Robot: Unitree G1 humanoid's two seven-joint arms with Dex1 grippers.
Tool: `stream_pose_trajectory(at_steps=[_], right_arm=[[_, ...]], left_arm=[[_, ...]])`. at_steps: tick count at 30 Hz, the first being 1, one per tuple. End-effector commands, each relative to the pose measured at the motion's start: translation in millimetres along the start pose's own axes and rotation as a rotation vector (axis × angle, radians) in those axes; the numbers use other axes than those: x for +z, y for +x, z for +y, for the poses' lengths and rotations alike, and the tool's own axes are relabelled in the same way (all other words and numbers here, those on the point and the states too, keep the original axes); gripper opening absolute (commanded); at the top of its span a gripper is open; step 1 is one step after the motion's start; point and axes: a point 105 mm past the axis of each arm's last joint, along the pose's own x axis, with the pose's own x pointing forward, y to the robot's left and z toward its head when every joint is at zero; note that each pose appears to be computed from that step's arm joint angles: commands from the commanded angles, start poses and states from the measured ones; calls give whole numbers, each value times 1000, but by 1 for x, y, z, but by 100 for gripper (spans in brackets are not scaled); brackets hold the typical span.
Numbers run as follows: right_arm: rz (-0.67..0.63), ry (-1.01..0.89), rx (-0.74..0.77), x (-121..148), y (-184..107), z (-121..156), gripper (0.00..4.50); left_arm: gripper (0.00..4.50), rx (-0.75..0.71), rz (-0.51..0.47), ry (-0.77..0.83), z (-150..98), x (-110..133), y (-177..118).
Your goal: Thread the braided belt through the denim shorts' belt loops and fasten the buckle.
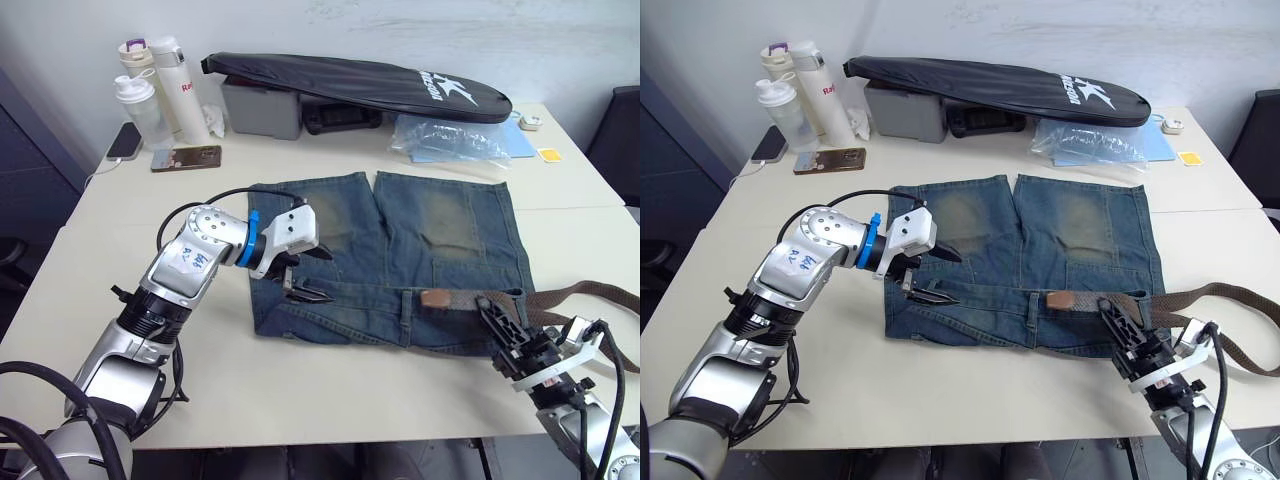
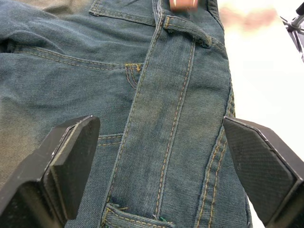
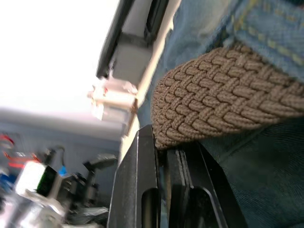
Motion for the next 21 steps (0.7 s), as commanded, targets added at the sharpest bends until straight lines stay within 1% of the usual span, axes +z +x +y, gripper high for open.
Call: stream_pose_trajectory(at_steps=[1, 4, 7, 13, 17, 19, 21], right_arm=[[43, -139, 8, -12, 9, -1, 3], [48, -180, 26, -18, 17, -3, 3], [28, -129, 73, -21, 24, 1, 3], [60, 29, 149, -35, 28, 8, 3], [159, -18, 100, -55, 35, 3, 3], [172, -44, 78, -59, 39, 1, 3], [161, -101, 30, -60, 50, -2, 3]], left_arm=[[450, 17, -2, 42, 4, 9, -6], [450, 18, 2, 42, 4, 8, -6], [450, 20, 6, 41, 5, 8, -8], [450, 27, 12, 38, 5, 7, -9], [450, 34, 15, 33, 6, 6, -11], [450, 37, 15, 31, 6, 6, -11], [450, 39, 15, 28, 6, 5, -12]])
